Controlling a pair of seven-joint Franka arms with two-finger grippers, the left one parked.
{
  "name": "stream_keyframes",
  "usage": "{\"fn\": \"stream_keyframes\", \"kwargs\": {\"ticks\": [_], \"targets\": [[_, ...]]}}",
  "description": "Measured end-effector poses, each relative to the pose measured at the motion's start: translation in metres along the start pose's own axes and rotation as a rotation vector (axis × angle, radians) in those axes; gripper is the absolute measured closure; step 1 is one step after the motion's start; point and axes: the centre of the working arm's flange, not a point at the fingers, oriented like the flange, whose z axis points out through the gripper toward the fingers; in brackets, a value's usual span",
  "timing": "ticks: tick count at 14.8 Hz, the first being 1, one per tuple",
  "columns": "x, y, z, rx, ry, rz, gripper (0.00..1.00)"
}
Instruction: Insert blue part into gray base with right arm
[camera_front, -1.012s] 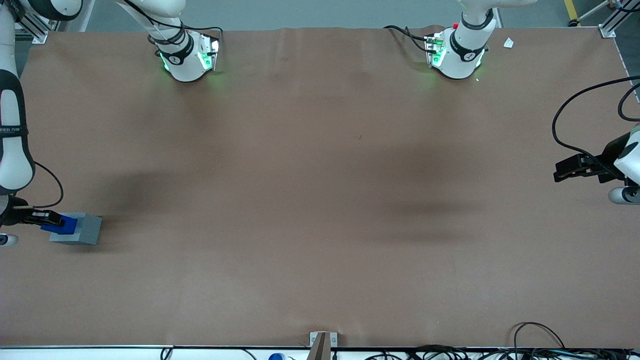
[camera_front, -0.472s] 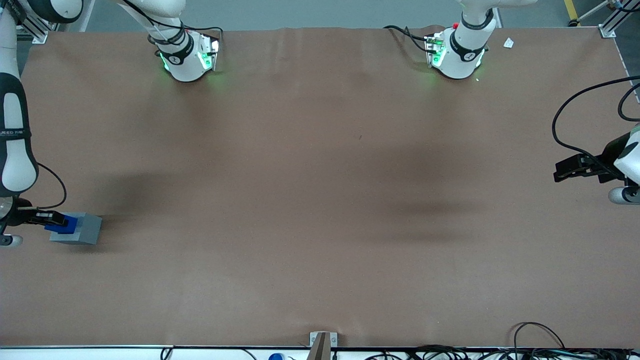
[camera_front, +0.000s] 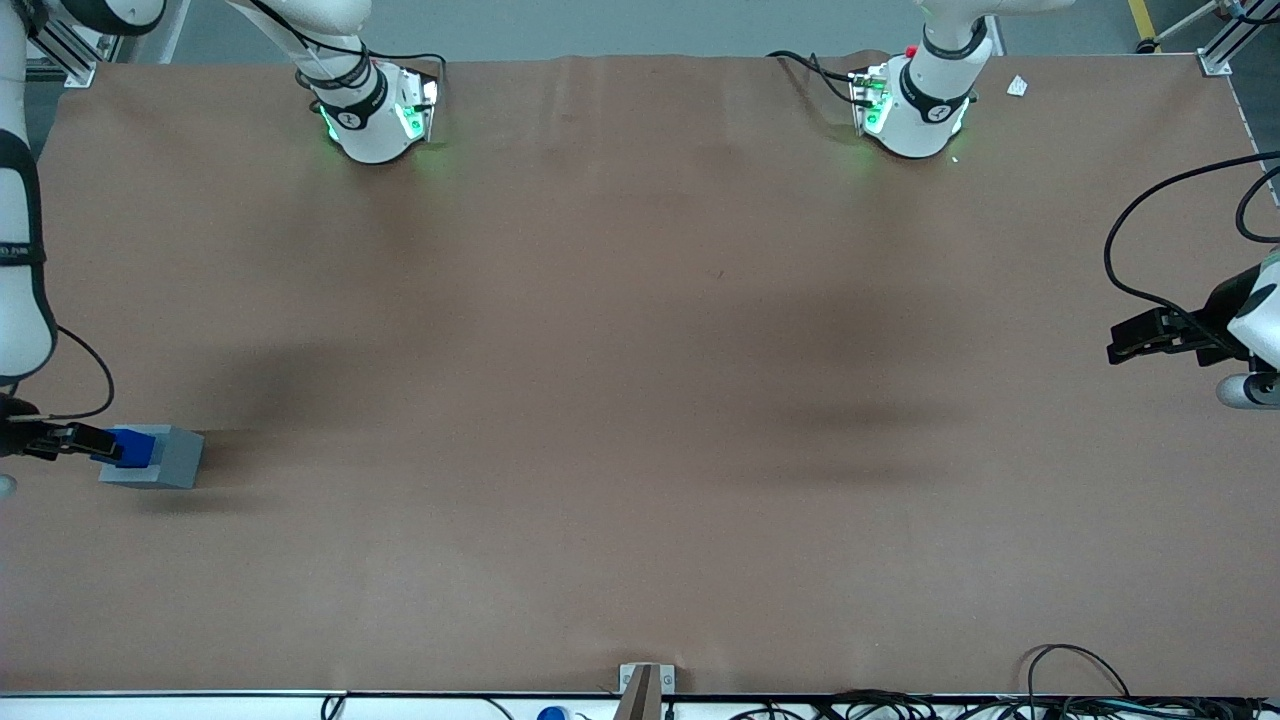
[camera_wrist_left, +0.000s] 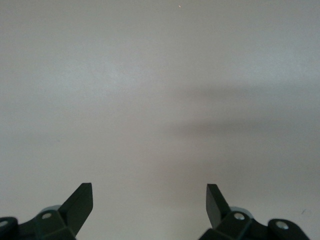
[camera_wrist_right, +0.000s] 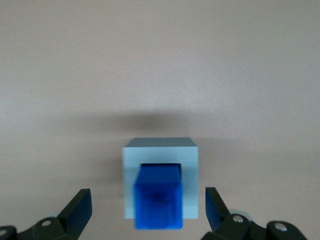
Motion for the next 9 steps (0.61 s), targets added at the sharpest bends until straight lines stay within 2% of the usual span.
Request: {"fn": "stream_keyframes", "kwargs": {"ticks": [5,9], "targets": [[0.011,-0.069,-0.085,-0.005,0.066,-0.07,0.0],[0.003,-0.137,-0.125,0.007,0.097,-0.043,0.0]]}}
